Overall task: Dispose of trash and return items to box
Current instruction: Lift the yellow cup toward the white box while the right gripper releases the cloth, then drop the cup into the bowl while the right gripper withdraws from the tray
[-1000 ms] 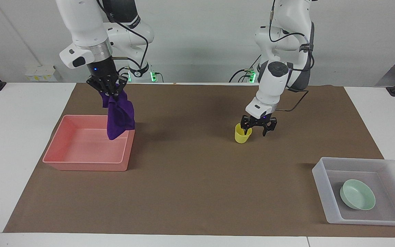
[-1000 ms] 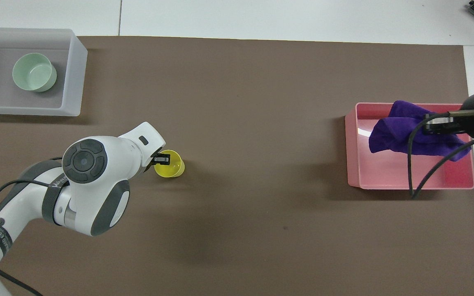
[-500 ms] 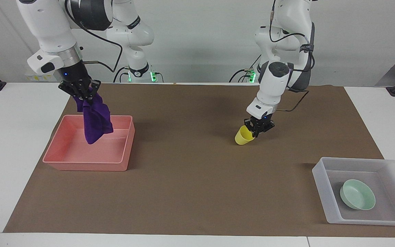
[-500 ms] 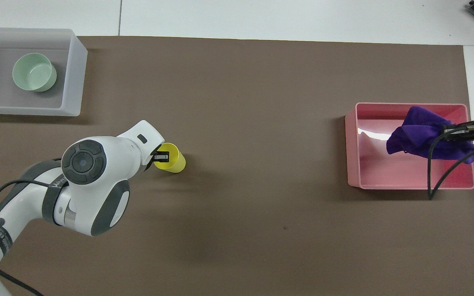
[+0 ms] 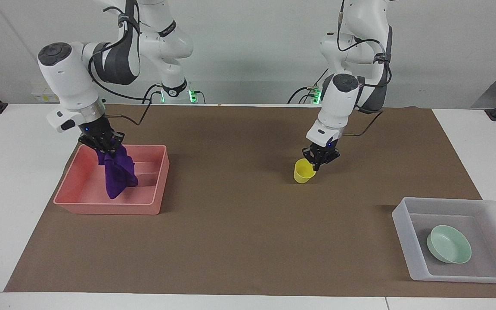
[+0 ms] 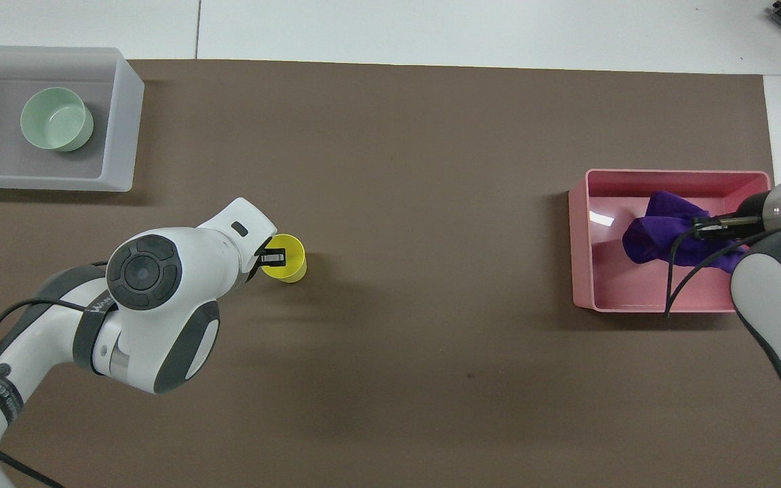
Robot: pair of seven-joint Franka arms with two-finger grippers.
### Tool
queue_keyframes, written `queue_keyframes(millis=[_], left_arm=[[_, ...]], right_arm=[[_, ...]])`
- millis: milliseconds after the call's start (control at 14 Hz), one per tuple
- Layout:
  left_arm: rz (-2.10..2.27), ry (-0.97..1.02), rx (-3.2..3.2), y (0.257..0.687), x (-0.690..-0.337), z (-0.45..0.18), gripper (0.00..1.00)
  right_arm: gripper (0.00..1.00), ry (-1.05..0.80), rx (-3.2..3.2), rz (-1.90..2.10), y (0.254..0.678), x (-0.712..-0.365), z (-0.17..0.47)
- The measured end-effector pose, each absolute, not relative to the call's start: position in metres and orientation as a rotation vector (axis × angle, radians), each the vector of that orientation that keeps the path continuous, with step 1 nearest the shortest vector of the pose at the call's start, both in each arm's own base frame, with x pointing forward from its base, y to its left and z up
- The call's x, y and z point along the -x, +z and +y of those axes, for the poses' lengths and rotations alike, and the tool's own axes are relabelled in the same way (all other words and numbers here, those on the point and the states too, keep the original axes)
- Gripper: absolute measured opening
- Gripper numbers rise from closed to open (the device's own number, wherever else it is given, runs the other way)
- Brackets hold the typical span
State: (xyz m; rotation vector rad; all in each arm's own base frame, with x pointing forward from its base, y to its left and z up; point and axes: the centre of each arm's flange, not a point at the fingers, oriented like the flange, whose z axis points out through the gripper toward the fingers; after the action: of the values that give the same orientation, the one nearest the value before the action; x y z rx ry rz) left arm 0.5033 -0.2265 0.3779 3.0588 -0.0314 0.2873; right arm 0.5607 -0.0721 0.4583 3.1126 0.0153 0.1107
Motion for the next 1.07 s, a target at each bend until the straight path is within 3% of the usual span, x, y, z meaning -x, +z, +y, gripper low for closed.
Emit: queue_keyframes(millis=[357, 929, 1071], left_arm=[[0.036, 0.406, -3.044, 0.447, -0.554, -0.170, 0.03], [0.124, 0.660, -3.059, 0.543, -0.621, -0.010, 0.03], [0.173, 0.694, -3.067, 0.557, -0.643, 0.027, 0.03]], right_arm=[[0.06, 0.076, -3.115, 0.007, 0.405, -0.562, -0.076], [0.06, 0.121, -3.108, -0.029, 0.351, -0.576, -0.077], [0.12, 0.118, -3.109, -0.036, 0.349, -0.577, -0.076]])
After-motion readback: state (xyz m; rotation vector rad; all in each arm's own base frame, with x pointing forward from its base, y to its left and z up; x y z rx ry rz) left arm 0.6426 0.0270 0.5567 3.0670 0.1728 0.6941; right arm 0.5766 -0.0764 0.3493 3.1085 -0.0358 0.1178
